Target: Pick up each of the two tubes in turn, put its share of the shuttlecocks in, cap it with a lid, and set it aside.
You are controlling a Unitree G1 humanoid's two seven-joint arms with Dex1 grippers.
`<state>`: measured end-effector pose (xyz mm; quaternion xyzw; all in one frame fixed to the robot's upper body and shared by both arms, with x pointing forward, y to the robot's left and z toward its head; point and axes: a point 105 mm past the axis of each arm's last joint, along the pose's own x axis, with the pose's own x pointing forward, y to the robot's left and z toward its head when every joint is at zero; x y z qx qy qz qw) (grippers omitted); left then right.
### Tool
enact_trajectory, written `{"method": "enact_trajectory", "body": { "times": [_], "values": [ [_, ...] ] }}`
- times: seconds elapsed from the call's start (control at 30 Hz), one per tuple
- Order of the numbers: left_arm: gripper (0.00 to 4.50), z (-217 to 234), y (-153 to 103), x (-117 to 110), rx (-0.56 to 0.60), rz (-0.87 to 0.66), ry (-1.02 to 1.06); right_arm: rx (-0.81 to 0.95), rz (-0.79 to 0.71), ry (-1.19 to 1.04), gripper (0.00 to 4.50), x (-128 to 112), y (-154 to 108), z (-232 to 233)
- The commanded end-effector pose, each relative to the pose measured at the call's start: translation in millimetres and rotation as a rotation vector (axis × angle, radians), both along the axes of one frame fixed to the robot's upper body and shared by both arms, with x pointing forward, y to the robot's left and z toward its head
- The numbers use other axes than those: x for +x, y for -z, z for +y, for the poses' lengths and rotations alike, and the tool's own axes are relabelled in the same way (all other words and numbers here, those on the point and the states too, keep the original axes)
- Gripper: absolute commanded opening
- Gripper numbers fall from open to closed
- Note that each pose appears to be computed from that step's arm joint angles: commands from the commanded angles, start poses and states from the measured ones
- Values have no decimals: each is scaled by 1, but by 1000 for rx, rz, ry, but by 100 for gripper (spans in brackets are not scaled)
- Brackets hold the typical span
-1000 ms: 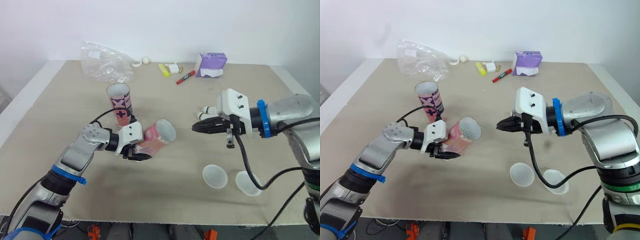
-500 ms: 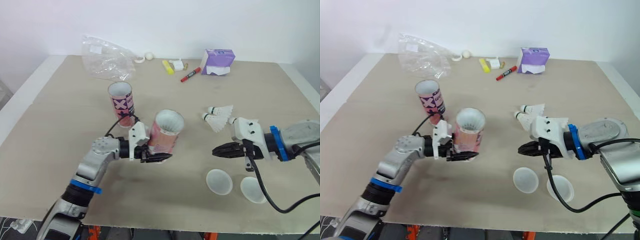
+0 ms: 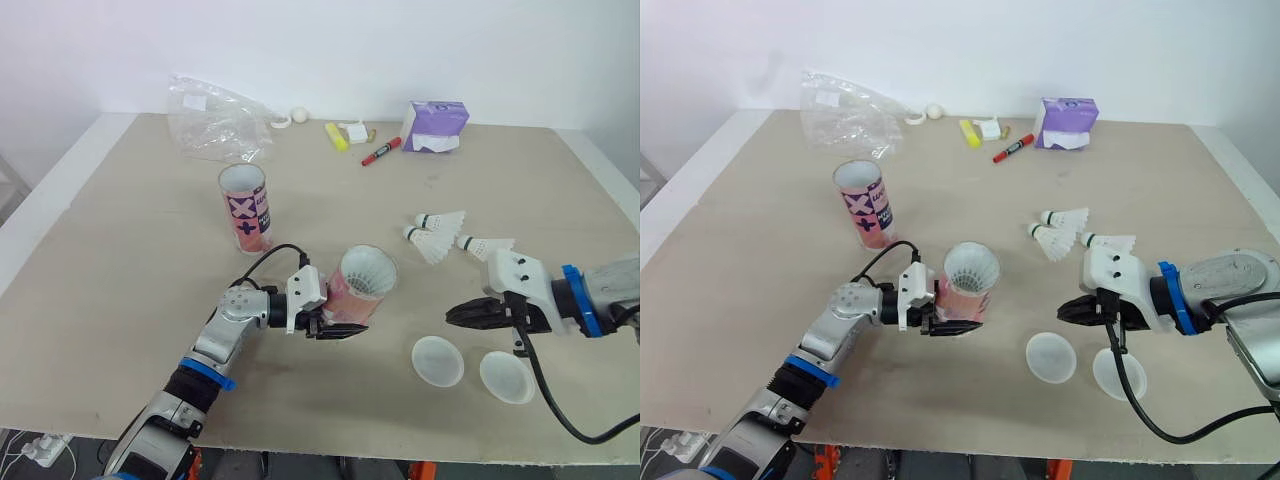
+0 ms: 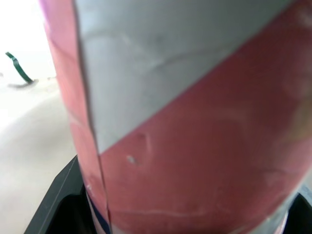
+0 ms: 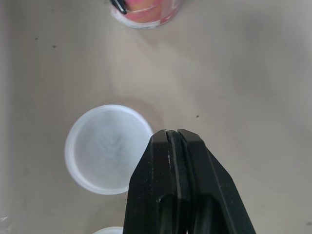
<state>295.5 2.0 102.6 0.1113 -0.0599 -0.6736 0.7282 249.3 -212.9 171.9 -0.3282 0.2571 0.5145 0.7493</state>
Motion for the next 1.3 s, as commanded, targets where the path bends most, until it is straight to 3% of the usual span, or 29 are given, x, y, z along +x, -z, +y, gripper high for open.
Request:
{"method": "enact_trajectory", "body": {
  "times": [0.03, 0.33, 0.37, 0.5, 0.67, 1.23, 1.3],
  "values": [
    [314, 4, 18, -3, 62, 26, 3, -19, -49, -7, 21, 0, -14, -2],
    [314, 12, 22, 2, 70, 87, -28, -8, -23, -22, 21, -1, -8, 6],
    [314, 13, 23, 2, 73, 93, -26, -3, -13, -13, 44, -1, -7, 6],
    [314, 15, 24, -2, 76, 128, -8, 5, 14, -16, 187, -1, -1, 12],
    [314, 17, 29, -5, 88, 146, 0, -70, 10, -23, 446, 0, 8, 8],
    [314, 20, 33, -5, 113, 147, 0, -61, 38, 109, 446, 11, 35, 16],
    [314, 20, 33, -4, 114, 145, -1, -58, 52, 114, 397, 10, 40, 19]
  ]
}}
